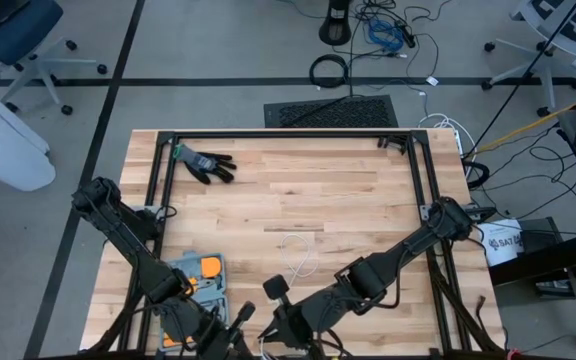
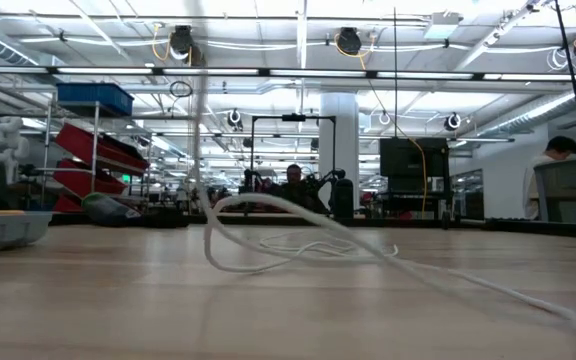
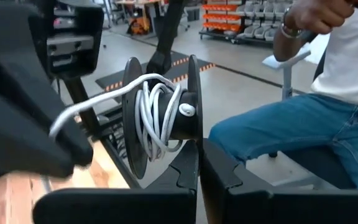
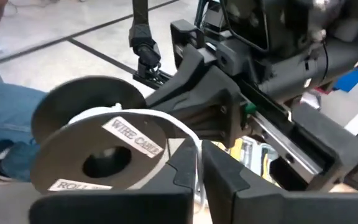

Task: Coil cords
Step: Coil the white cable wire into the spool

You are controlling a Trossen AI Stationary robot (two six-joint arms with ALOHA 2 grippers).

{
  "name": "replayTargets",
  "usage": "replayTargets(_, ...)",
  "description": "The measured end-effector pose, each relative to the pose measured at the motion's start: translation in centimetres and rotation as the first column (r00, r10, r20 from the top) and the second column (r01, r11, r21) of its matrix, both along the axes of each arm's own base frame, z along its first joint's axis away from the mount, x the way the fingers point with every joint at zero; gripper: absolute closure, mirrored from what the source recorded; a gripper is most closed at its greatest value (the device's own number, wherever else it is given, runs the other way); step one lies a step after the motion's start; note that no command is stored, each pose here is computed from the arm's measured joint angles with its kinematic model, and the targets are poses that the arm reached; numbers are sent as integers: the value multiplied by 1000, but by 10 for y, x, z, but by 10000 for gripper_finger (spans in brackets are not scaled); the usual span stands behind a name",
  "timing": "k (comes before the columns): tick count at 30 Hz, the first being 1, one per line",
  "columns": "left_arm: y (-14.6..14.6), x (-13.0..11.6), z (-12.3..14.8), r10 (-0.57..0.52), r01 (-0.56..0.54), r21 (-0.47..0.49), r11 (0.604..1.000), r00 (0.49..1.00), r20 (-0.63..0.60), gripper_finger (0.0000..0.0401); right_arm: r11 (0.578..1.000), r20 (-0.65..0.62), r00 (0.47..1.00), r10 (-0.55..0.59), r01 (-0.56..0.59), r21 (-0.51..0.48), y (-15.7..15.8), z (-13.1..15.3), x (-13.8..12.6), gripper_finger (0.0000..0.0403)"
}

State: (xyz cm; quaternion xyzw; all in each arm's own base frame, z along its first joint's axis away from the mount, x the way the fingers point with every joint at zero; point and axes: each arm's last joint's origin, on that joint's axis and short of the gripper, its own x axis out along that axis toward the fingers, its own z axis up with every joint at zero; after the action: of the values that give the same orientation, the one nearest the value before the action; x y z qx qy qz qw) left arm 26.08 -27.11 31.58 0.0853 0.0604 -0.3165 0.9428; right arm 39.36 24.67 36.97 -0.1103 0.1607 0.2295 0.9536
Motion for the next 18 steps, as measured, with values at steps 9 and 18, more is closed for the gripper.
replayTargets(9,-2,0,8,-59,61,-13,998,994,96,395,998,-35,999,2,0,58,-8,0,5,353)
replayTargets(18,-3,-1,11,-86,88,-9,996,987,133,395,995,-203,978,-53,69,73,-17,-17,6,335)
